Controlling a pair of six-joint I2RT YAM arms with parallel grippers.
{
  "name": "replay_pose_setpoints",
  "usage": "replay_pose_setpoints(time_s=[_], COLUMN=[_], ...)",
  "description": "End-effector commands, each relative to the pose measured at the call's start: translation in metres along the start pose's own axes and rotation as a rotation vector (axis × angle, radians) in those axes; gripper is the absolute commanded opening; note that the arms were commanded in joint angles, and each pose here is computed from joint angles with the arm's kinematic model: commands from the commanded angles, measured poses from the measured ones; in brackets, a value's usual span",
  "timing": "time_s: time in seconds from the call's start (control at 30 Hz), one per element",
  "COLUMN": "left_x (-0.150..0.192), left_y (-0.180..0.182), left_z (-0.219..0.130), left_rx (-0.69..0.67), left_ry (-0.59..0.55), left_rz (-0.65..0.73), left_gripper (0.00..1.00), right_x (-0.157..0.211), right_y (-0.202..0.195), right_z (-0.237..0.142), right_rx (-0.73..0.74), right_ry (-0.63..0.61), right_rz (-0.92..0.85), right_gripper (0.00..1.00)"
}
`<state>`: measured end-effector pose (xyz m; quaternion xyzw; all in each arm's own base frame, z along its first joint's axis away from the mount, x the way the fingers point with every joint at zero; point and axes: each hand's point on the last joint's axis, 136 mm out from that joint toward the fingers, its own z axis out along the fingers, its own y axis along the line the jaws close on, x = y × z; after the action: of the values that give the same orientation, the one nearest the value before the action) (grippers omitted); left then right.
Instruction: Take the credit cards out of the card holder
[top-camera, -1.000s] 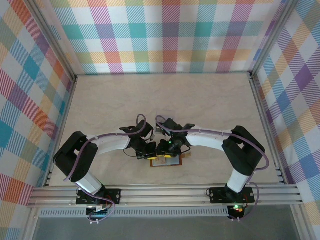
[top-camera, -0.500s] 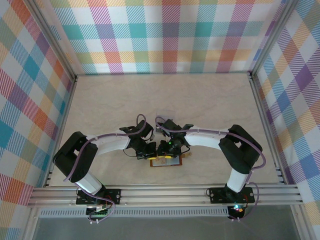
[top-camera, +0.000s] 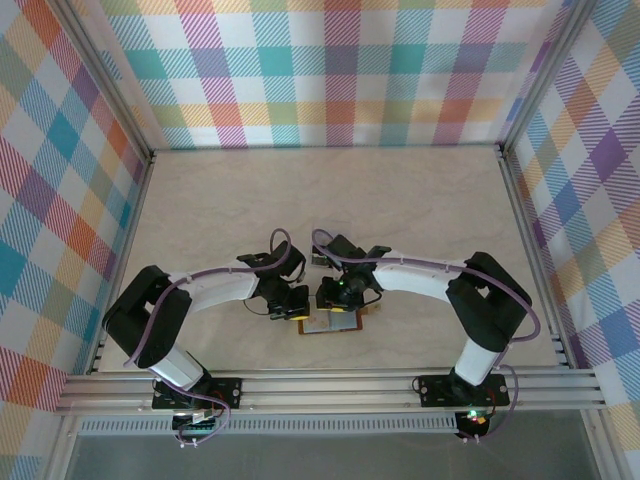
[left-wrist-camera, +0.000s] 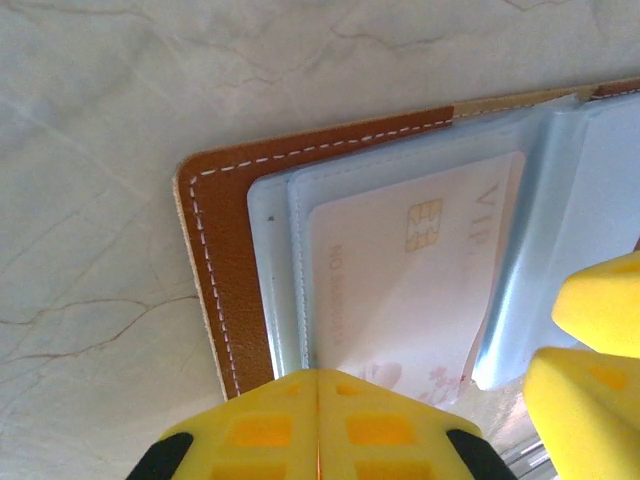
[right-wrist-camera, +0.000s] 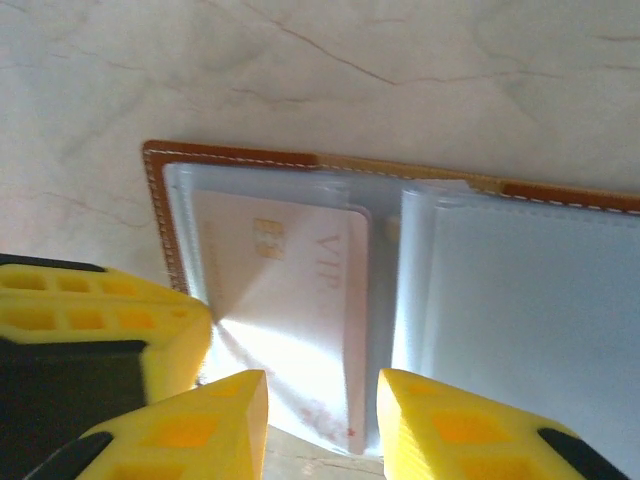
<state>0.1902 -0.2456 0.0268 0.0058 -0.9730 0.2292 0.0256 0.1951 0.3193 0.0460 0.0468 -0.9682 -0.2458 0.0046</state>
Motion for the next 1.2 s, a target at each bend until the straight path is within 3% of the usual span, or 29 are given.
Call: replay_pose_setpoints(time_s=[0.0, 0.23, 0.63, 0.93, 1.17], left_x=[0.003, 0.005, 0.006, 0.005, 0.0], left_y=[0.001, 0.004, 0.004, 0.008, -0.003], left_z=[-0.005, -0.001, 0.0, -0.002, -0.01], left_rx=[-0.025, -0.02, -0.022, -0.047, -0.028], left_ry=[0.003, 0.012, 0.017, 0.009, -0.004], left_rz=[0.016, 0.012, 0.01, 0.011, 0.028], left_gripper=[0.07, 0.02, 0.02, 0.08, 0.08], right_x=[0.001, 0.001, 0.004, 0.003, -0.001], right_y=[0.01, 0.005, -0.013, -0.039, -0.002], right_z=[0.0, 0.013, 0.022, 0.009, -0.013], right_rx=[-0.062, -0.055, 0.018, 0.193, 0.003], right_ry=[0.01, 0.03, 0.043, 0.018, -0.029], right_rz=[0.009, 0.021, 0.032, -0.001, -0.018], right_gripper=[0.35, 0.34, 0.33, 0.32, 0.35])
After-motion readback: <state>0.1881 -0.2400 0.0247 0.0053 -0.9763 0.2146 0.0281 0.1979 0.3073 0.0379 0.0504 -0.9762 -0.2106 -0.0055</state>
